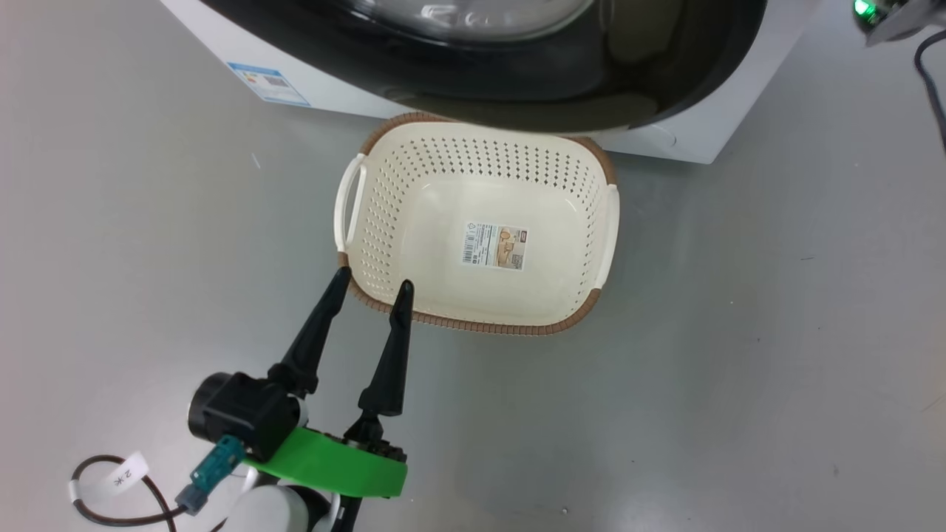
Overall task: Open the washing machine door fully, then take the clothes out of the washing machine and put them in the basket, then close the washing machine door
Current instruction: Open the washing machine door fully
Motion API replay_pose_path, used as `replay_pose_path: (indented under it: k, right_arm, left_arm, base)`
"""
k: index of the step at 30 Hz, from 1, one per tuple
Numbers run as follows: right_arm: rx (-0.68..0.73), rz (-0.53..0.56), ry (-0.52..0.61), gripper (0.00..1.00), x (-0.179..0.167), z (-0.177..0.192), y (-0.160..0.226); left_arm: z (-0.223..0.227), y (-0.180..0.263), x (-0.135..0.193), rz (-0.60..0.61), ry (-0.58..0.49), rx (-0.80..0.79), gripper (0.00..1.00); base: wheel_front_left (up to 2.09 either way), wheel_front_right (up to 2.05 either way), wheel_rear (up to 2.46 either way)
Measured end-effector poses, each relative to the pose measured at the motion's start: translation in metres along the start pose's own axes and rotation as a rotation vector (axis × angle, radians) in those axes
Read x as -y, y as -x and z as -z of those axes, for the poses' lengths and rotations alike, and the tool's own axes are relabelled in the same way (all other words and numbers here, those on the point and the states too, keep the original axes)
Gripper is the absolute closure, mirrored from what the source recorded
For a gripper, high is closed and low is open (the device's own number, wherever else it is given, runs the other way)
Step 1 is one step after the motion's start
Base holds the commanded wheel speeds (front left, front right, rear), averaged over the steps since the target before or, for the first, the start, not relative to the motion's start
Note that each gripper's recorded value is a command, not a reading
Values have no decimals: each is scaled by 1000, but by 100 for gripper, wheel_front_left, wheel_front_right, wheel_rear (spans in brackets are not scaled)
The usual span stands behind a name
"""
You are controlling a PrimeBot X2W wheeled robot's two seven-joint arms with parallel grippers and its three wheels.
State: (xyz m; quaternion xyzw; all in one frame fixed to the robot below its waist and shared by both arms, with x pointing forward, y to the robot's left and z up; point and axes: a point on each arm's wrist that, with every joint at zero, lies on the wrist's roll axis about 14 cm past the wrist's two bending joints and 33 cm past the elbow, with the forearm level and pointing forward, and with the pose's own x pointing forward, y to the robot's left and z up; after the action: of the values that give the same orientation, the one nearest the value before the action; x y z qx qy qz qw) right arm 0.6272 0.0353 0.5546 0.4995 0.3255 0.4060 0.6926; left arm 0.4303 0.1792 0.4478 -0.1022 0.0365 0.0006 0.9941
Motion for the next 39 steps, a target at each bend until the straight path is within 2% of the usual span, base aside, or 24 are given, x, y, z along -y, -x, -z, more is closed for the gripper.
replay_pose_path:
  k: [14,31,39]
  right_arm:
    - [-103,-29,26,100,-16,52,10]
    - [-217,-64,68,100,-48,138,25]
    - [-260,-84,62,100,-62,176,32]
  left_arm:
    - [-17,7,9,22,7,45,0]
    - [-31,54,1,-28,26,74,0]
    - [-38,81,-13,-83,26,99,0]
  base:
    - [0,0,0]
    - [0,0,0]
    - [0,0,0]
